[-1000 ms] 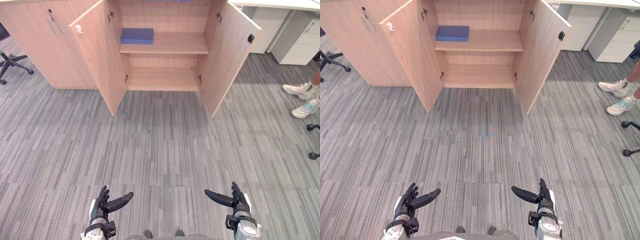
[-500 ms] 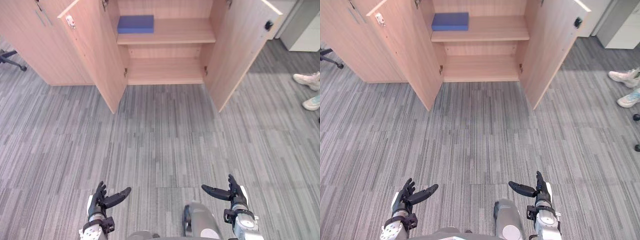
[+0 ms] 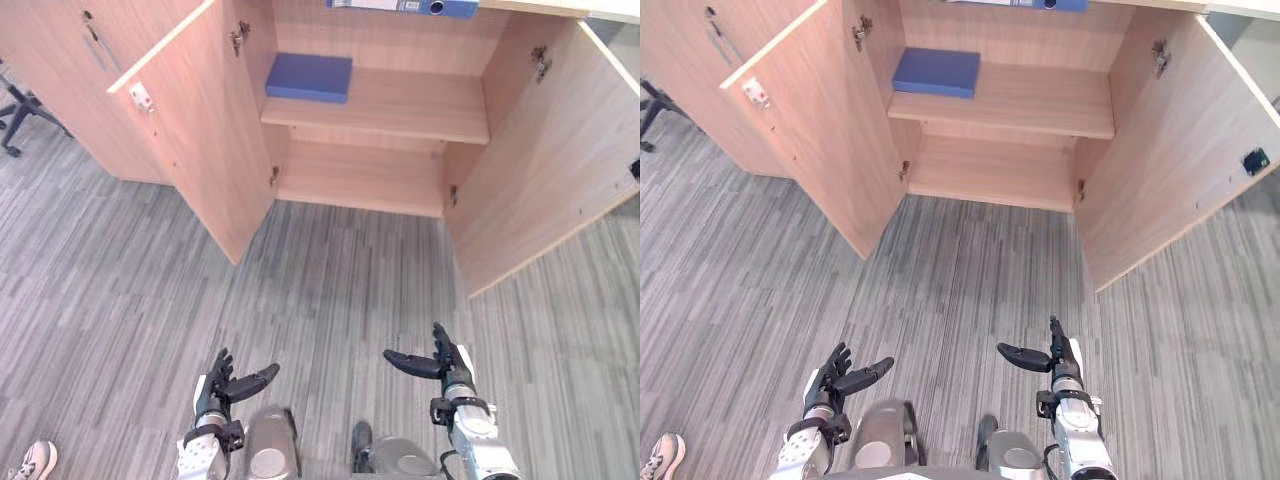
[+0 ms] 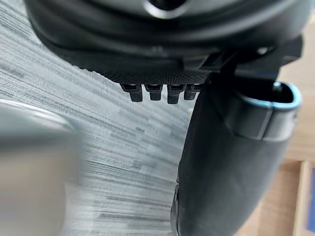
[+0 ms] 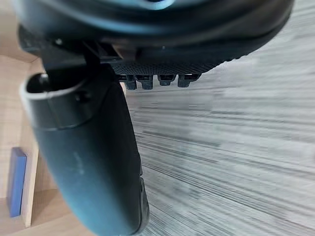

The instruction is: Walk over to the cabinet, pick up the folder, carry it to the office cabinet, place the folder inside the office cabinet, then close the office cabinet door

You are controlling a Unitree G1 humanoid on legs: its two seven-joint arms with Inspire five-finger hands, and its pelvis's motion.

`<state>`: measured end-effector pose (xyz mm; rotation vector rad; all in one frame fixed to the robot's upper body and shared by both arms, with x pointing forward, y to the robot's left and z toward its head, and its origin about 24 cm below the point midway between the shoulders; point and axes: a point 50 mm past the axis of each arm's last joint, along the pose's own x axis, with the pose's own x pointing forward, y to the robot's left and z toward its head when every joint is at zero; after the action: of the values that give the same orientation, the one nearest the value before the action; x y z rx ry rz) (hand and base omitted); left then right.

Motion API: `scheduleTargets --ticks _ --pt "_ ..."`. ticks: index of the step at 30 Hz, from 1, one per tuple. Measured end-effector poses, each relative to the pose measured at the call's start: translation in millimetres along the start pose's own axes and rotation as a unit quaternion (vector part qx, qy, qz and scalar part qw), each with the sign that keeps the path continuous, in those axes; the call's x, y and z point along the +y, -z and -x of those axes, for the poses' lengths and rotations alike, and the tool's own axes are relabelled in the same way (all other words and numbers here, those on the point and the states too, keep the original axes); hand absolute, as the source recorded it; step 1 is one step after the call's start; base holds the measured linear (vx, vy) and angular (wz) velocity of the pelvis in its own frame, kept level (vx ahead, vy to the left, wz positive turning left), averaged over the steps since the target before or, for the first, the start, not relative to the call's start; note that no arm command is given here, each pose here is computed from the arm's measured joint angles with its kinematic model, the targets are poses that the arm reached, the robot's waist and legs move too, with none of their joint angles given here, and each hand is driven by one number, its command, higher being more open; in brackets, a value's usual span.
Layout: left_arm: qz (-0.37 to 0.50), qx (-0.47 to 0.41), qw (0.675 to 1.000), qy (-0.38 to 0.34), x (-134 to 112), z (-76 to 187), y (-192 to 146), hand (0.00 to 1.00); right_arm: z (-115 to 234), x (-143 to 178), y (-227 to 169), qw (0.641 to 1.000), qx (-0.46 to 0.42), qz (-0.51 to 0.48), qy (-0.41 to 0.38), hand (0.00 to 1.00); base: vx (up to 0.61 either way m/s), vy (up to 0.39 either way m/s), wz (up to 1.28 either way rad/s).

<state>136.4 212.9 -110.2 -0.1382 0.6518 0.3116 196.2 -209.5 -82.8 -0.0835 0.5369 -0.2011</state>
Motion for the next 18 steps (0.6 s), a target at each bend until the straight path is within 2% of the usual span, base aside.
scheduleTargets --ticks 2,5,9,13,18 --pt "0.001 0.013 1.000 -0.007 4 3 6 1.00 0 -5 9 1.000 0.019 -0.001 0.013 1.00 0.61 0.255 -0.91" --pt "0.008 -0.014 1.000 -0.019 6 -7 -12 1.00 2 -3 16 0.999 0.036 -0.001 0.010 1.00 0.72 0.316 -0.16" --pt "0.005 -0.016 1.000 -0.019 7 -7 -13 1.00 4 3 20 0.999 0.044 0.001 0.001 1.00 0.61 0.205 -0.21" --pt "-0.011 -0.020 1.000 -0.019 12 -8 -16 1.00 6 11 23 0.999 0.048 0.011 -0.023 1.00 0.44 -0.003 0.02" --pt "-0.018 -0.015 0.999 -0.023 16 -10 -17 1.00 10 7 33 0.998 0.065 0.015 -0.021 1.00 0.48 -0.199 0.32"
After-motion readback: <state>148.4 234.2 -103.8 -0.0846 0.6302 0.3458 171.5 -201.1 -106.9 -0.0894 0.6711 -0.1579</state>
